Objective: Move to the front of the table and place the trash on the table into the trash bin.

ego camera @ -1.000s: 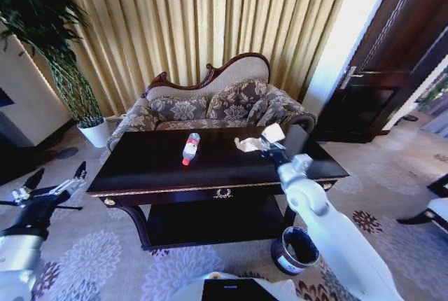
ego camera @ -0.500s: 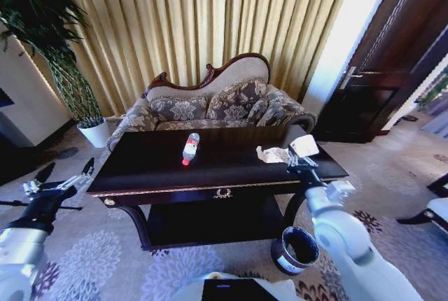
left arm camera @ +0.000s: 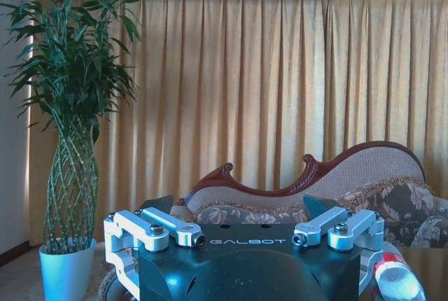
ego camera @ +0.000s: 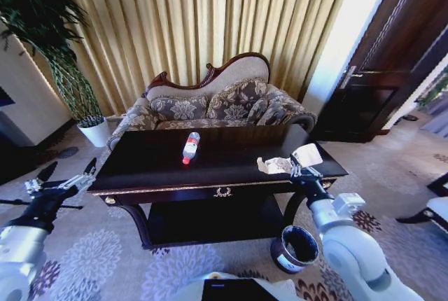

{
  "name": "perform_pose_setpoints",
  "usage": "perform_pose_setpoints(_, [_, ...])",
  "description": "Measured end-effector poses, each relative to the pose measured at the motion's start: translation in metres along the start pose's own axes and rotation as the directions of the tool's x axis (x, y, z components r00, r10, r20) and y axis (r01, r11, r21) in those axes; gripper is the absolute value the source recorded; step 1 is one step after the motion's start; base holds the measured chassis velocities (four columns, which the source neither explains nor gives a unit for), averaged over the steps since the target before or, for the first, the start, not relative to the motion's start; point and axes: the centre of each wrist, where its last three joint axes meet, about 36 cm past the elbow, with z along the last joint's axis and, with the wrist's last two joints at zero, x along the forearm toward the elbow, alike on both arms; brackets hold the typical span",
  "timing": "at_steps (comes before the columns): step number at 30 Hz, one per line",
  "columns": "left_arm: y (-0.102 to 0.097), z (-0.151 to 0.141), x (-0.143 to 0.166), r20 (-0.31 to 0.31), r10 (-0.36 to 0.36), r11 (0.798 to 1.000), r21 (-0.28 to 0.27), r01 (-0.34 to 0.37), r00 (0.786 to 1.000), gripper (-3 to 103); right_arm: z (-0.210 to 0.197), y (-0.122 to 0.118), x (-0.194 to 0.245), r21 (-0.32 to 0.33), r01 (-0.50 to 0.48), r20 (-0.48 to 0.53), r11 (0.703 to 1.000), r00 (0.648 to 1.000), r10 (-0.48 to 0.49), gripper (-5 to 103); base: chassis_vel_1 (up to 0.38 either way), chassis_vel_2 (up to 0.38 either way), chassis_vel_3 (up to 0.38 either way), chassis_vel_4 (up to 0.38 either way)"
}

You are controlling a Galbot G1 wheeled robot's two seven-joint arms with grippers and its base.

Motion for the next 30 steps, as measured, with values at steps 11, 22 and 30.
perform_pose_setpoints(11, [0.0,0.002,0.002,-0.008,-0.011,1.0,0.004,0.011,1.0,100,0.006,0.001,0.001,0.006,-0.015,-0.011,1.0,1.0,0.016,0,0.157,-0.154,-0.15,0.148])
perform_pose_setpoints(22, [0.0,0.004,0.005,-0.012,-0.021,1.0,0.012,0.022,1.0,100,0.089,-0.034,-0.046,0.044,-0.125,-0.19,0.991,0.973,0.131,0,0.044,-0.046,-0.05,0.04])
perform_pose_setpoints(30, [0.0,0.004,0.005,-0.011,-0.027,1.0,0.013,0.027,1.0,100,0.189,-0.099,-0.104,0.119,-0.249,-0.345,0.961,0.897,0.275,0,0.0,0.0,0.0,0.0])
